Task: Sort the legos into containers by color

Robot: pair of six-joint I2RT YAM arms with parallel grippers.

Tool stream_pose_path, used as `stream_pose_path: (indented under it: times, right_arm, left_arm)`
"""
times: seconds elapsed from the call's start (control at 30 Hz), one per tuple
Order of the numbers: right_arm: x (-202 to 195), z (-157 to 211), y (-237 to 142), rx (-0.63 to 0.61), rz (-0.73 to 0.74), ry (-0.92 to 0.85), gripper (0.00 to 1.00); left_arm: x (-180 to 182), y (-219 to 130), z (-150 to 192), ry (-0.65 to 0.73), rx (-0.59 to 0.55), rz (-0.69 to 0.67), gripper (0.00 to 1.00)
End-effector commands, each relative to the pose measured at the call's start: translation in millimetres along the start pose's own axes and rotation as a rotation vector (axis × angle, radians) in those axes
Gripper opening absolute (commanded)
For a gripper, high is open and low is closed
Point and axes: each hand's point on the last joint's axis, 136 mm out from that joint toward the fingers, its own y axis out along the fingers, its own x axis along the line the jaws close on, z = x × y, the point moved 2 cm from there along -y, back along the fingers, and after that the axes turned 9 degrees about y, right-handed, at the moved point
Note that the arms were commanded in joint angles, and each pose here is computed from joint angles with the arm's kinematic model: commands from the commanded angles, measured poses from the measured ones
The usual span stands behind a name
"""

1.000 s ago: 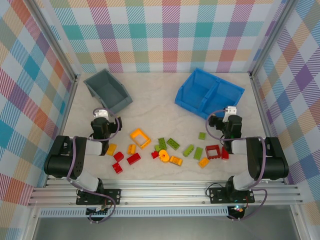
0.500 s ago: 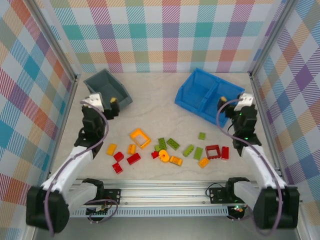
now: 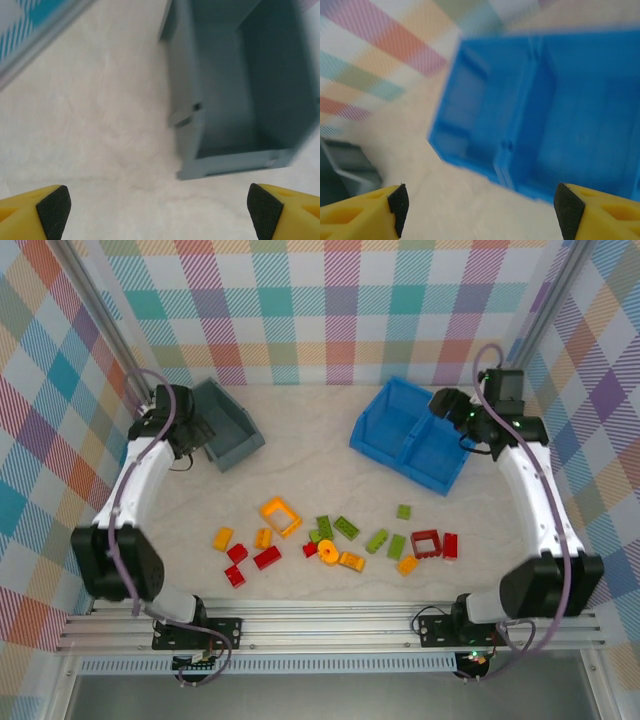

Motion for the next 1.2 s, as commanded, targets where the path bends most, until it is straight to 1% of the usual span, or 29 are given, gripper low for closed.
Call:
stream_pose_path:
  times: [0.0, 0.07, 0.13, 0.2, 0.37, 0.43, 0.5, 0.63, 0.67, 0.8, 0.87, 1.0, 1.03, 1.13, 1.17]
  right_arm:
    - [7, 28, -2, 0.158, -0.008, 0.006, 0.78]
    - [7, 33, 7, 0.18, 0.0, -0.013, 0.79]
    - [6, 36, 14, 0.199, -0.001, -0.019, 0.8]
    - [7, 39, 21, 0.213, -0.014, -0.034, 0.8]
    - [3, 47, 37, 0.244, -0.006, -0.044, 0.8]
    - [-1, 48, 45, 0.251, 0.006, -0.041, 0.8]
    - [-4, 48, 54, 0.259, 0.02, -0.04, 0.77]
    - [-12, 42, 69, 0.256, 0.082, -0.046, 0.74]
    - [-15, 39, 73, 0.254, 0.106, -0.051, 0.73]
    - [-26, 34, 101, 0.277, 0.184, -0.048, 0.71]
    - [-28, 31, 118, 0.289, 0.198, -0.045, 0.69]
    - [-28, 19, 145, 0.288, 0.224, -0.066, 0.69]
    - [-29, 18, 151, 0.296, 0.235, -0.066, 0.69]
    - [-32, 15, 172, 0.321, 0.262, -0.075, 0.66]
    - [-33, 15, 178, 0.33, 0.267, -0.077, 0.63]
  left_arm:
    - [13, 10, -4, -0.049, 0.101, -0.021, 0.89]
    - [6, 29, -12, -0.044, 0.111, -0.007, 0.87]
    - [3, 45, -19, -0.038, 0.12, -0.019, 0.86]
    - [-4, 59, -25, -0.032, 0.127, 0.0, 0.85]
    - [-18, 76, -42, -0.015, 0.095, 0.03, 0.85]
    - [-22, 84, -46, -0.008, 0.103, 0.034, 0.82]
    - [-24, 95, -48, -0.002, 0.124, 0.032, 0.74]
    - [-29, 112, -49, 0.022, 0.148, 0.036, 0.5]
    - [-29, 113, -49, 0.029, 0.147, 0.035, 0.46]
    - [-32, 116, -50, 0.065, 0.14, 0.046, 0.39]
    - [-37, 116, -51, 0.089, 0.136, 0.078, 0.31]
    - [-56, 114, -45, 0.153, 0.159, 0.185, 0.03]
    - [-59, 113, -43, 0.164, 0.165, 0.198, 0.0]
    - [-71, 108, -33, 0.219, 0.178, 0.237, 0.0]
    - [-74, 106, -30, 0.238, 0.181, 0.239, 0.0]
